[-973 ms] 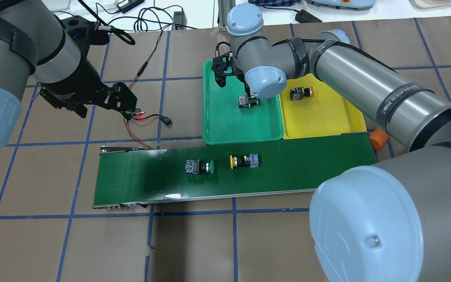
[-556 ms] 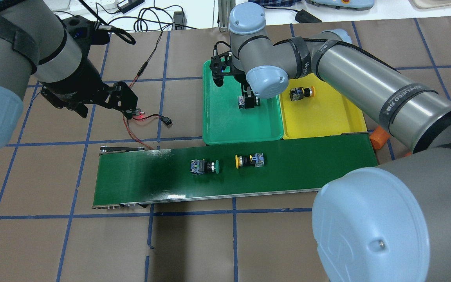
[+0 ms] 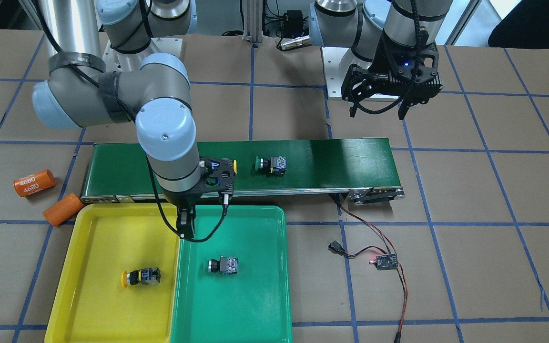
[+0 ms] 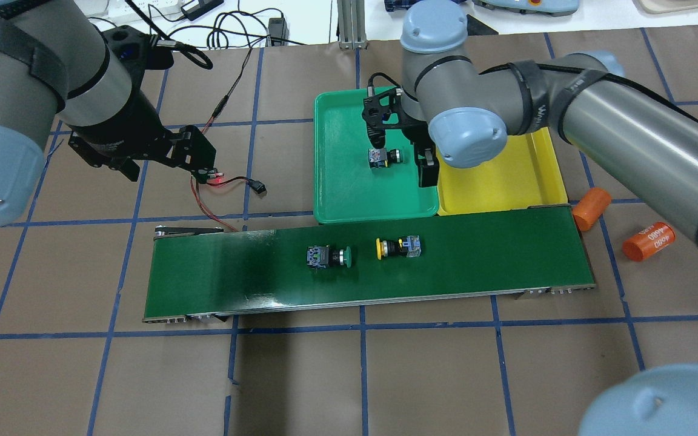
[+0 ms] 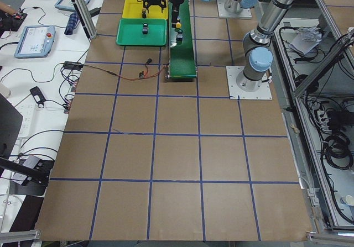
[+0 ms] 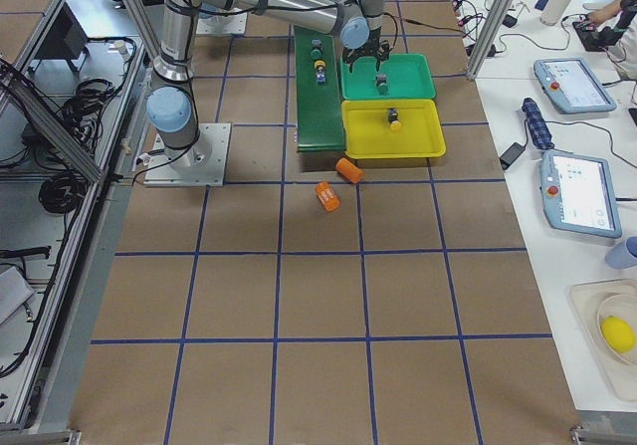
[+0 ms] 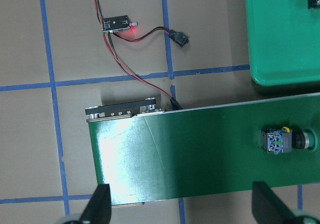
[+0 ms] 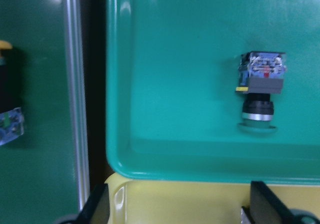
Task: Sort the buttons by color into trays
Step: 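Move the right gripper back to the belt and grasp a yellow switch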
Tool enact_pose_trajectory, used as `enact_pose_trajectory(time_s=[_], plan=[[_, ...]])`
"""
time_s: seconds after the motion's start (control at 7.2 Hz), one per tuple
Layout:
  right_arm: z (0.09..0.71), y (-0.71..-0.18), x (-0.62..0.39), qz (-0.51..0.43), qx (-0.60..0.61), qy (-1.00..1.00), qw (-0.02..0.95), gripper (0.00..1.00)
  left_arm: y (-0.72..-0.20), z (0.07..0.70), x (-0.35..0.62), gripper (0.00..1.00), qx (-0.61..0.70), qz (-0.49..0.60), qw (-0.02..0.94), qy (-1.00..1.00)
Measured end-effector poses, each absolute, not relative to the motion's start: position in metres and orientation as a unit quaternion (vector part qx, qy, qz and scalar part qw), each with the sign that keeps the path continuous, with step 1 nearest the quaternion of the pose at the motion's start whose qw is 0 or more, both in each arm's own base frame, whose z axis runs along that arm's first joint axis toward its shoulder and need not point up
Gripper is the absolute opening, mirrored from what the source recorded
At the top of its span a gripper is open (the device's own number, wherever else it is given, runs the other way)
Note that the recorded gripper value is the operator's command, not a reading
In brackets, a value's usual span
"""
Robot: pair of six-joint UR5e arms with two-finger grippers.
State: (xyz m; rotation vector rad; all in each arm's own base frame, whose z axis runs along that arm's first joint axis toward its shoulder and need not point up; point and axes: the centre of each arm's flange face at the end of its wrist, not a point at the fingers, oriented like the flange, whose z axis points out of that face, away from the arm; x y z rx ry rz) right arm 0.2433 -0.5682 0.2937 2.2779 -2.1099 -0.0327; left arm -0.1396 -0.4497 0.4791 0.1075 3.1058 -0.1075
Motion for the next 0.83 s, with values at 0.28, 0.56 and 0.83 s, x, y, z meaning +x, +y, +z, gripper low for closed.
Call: enact_pose_trajectory(time_s=[0.28, 0.56, 0.83], plan=[[0.294, -0.516, 0.195, -0.031, 0.731, -0.681, 0.012, 1.00, -0.450, 0.479, -0.140, 1.00, 0.037, -0.034, 0.017, 0.999], [0.278, -0.474, 0.162, -0.049, 0.725, -0.687, -0.003, 1.00, -0.450, 0.478, -0.140, 1.00, 0.039, -0.034, 0.017, 0.999], [0.272, -0.460, 0.158, -0.051, 0.722, -0.689, -0.015, 1.00, -0.451, 0.477, -0.140, 1.00, 0.039, -0.033, 0.016, 0.999]])
